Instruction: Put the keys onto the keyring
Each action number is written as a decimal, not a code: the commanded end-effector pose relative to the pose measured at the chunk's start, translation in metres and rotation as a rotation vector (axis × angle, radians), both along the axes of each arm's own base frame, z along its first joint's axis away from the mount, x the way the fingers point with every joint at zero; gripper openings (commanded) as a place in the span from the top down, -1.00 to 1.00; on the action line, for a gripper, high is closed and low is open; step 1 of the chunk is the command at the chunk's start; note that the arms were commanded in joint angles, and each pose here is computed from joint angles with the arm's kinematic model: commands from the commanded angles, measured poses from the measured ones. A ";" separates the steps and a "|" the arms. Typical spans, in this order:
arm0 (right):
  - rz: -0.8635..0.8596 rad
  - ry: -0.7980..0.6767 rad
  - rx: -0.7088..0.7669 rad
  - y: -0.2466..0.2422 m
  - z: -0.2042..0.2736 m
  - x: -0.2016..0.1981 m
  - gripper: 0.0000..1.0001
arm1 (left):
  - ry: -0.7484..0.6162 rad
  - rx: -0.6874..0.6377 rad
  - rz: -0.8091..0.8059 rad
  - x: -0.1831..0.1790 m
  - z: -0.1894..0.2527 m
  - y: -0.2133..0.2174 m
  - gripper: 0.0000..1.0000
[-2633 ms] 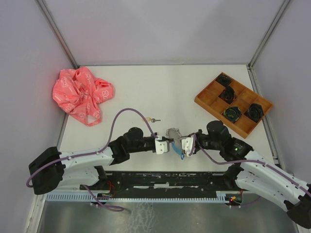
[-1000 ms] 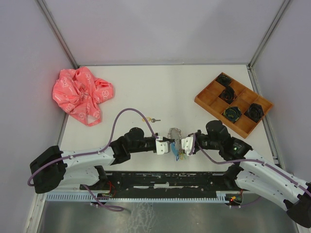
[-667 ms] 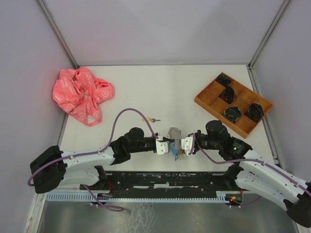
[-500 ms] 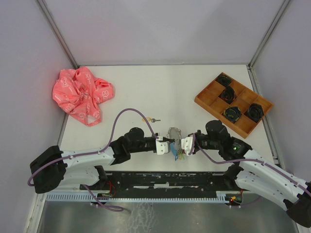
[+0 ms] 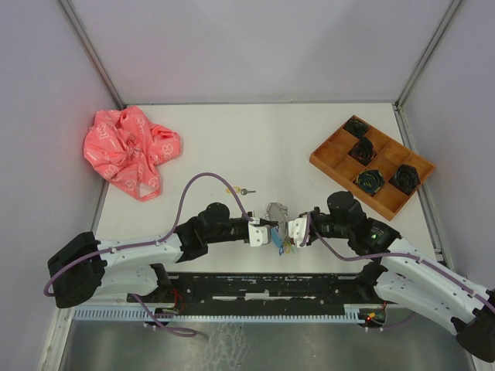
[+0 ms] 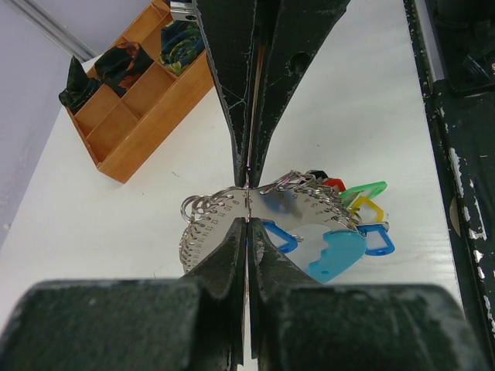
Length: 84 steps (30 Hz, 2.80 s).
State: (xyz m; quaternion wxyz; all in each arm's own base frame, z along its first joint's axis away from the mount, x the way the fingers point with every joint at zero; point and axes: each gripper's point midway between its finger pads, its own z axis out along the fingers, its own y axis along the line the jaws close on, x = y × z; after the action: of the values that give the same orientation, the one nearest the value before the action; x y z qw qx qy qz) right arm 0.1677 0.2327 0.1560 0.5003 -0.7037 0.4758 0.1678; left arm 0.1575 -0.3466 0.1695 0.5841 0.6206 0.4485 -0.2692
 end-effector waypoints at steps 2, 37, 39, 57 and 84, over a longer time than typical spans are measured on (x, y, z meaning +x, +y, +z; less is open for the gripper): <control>0.016 -0.057 0.080 0.011 0.031 0.005 0.99 | -0.076 -0.051 -0.001 0.005 0.028 -0.007 0.95; 0.020 -0.045 0.079 0.012 0.029 0.003 0.99 | -0.081 -0.070 -0.014 0.003 0.032 -0.009 0.95; 0.021 -0.045 0.080 0.012 0.030 0.003 0.99 | -0.080 -0.069 -0.016 0.003 0.031 -0.010 0.95; 0.017 -0.027 0.095 0.015 0.031 0.003 0.99 | -0.071 -0.063 -0.027 0.002 0.027 -0.013 0.95; -0.007 -0.052 0.075 0.008 0.027 0.006 0.99 | -0.096 -0.031 0.013 0.008 0.025 -0.004 0.95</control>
State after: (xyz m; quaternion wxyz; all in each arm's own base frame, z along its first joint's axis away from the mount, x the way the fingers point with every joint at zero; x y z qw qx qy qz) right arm 0.1674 0.2334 0.1555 0.4985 -0.6941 0.4885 0.1764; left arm 0.1599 -0.3444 0.1633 0.5786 0.6259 0.4560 -0.2559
